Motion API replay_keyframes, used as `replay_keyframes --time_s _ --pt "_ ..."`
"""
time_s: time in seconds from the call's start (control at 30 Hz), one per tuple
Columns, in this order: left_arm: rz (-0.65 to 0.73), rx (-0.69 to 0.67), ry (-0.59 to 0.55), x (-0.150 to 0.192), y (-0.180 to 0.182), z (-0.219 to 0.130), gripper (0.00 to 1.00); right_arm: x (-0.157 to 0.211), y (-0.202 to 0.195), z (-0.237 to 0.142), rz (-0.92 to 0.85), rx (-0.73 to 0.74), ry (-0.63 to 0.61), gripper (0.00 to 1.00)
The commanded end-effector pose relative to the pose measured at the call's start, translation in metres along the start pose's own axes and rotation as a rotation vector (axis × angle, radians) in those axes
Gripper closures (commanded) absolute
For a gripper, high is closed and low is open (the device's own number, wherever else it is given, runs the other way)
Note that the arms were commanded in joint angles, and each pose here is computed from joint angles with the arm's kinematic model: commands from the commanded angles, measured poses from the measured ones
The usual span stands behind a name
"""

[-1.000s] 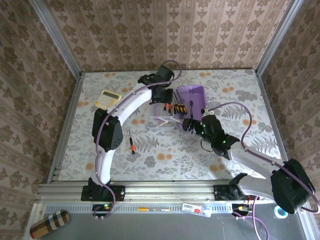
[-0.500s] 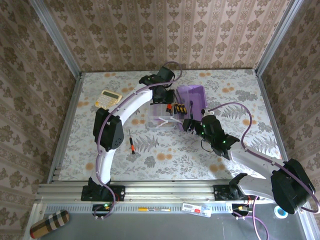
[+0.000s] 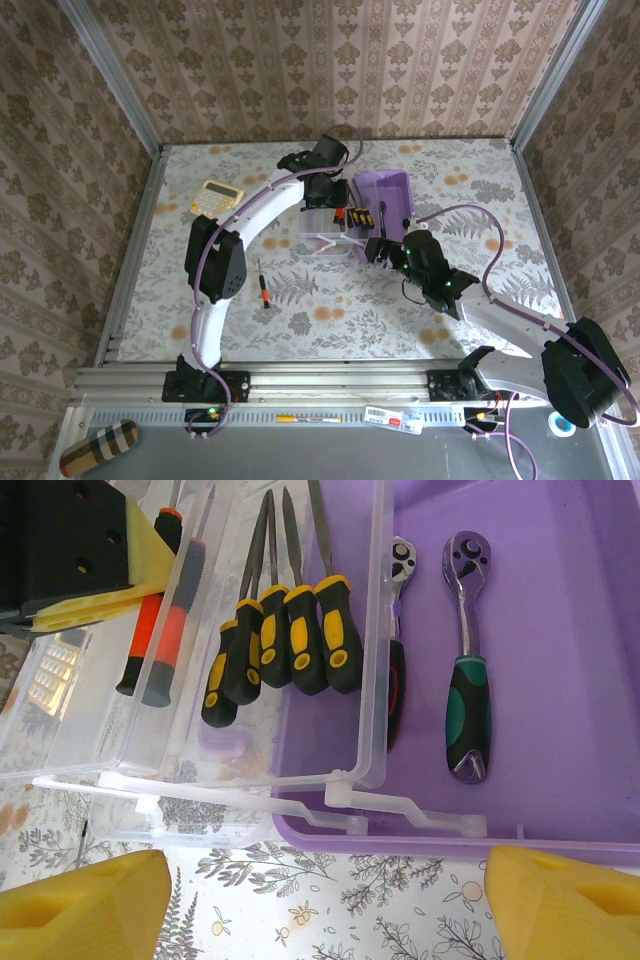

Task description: Pack the tool kit

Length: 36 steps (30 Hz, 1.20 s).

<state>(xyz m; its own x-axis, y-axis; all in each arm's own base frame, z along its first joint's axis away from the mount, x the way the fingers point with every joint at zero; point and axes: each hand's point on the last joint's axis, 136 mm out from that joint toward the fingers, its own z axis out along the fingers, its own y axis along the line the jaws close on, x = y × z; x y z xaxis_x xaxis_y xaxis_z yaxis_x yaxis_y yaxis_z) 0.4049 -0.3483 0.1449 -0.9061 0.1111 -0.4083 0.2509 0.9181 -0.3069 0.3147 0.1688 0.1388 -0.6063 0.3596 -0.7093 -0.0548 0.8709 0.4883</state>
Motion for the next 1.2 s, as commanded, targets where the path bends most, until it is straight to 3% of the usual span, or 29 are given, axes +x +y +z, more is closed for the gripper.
replay_keyframes --time_s 0.0,0.5,1.17 --pt "-0.029 0.0 0.007 0.003 0.004 -0.004 0.79 -0.009 0.001 -0.003 0.001 0.013 -0.03 0.17" --pt "-0.04 -0.003 -0.001 0.003 0.004 -0.008 0.63 -0.008 0.001 -0.003 0.0 0.015 -0.03 0.17" --pt "-0.045 -0.01 -0.015 0.004 0.005 -0.014 0.56 -0.007 0.001 -0.001 0.004 0.012 -0.024 0.17"
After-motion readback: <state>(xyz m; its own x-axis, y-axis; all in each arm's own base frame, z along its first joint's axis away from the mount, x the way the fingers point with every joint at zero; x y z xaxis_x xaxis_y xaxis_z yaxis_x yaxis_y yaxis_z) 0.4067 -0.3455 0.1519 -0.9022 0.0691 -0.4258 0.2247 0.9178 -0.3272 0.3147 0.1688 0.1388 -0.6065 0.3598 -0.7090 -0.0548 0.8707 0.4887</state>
